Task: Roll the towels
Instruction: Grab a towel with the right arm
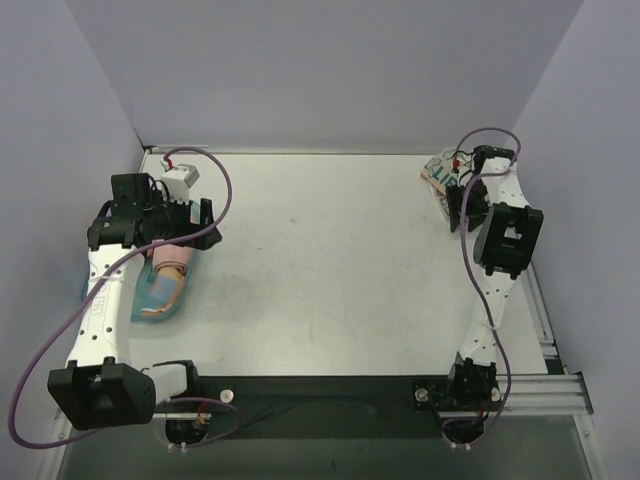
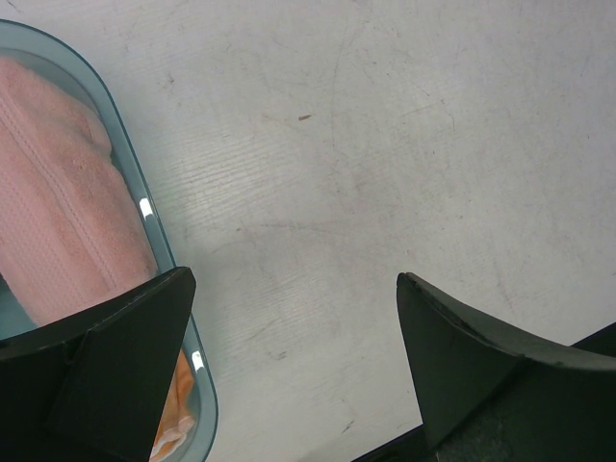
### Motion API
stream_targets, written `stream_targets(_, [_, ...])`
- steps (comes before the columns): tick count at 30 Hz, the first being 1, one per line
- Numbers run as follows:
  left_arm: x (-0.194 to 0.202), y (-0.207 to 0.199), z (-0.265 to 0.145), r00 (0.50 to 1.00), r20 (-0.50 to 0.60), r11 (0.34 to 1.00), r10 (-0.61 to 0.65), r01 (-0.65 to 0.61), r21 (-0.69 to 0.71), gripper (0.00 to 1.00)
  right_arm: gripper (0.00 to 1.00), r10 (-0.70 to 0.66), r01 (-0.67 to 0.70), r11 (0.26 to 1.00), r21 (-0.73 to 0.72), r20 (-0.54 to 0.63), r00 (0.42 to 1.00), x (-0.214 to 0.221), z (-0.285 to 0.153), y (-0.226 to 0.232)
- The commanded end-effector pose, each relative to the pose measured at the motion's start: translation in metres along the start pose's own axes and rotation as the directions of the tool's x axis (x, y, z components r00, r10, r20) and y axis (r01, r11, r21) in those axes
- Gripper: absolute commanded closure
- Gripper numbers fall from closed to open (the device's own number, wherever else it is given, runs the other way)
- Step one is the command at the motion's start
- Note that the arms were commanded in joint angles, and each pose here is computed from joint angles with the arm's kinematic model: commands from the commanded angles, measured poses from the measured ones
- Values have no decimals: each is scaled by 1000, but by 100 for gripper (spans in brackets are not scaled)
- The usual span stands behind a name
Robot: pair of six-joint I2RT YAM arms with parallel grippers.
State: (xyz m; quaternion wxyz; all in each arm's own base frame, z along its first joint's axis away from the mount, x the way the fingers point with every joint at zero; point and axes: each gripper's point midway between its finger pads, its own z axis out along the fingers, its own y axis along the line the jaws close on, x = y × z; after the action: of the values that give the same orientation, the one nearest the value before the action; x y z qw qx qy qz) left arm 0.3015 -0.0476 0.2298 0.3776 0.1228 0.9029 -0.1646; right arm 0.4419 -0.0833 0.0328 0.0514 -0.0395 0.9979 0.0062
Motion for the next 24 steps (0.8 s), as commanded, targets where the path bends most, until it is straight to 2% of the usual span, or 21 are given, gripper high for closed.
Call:
stream_targets(1, [-14,-6,-6,998,65,1000,28,-29,9,3,51,32,-32,999,12,-23,999,-4,5,2])
stream_targets(8, [-8,-3,-5,998,53,1000,27,-27,-5,3,54,43,-43,999,-18,-5,999,-16,16,6])
stream_targets(11, [-5,-3,-4,999,46,1000,29,-29,-5,3,77,35,-36,998,-54,-31,999,-10,23,13])
stream_targets(12, [-5,-3,-3,999,46,1000,28,-27,-3,3,93,28,-31,996,-79,-46,999,-6,26,19])
stream_targets(13, [-5,-2,-3,999,46,1000,25,-25,-2,3,100,19,-24,995,-96,-51,999,-3,24,22])
stream_targets(18, [-2,-6,-4,999,50,1000,21,-22,9,3,100,-37,34,971,-238,-7,999,2,-10,60])
stream_targets(21, [-1,-12,-1,998,61,999,18,-21,49,3,100,-82,94,939,-329,52,995,12,-51,96])
stream_targets(24, [-2,-15,3,998,67,998,7,-11,69,3,100,-168,213,893,-397,146,975,23,-105,149])
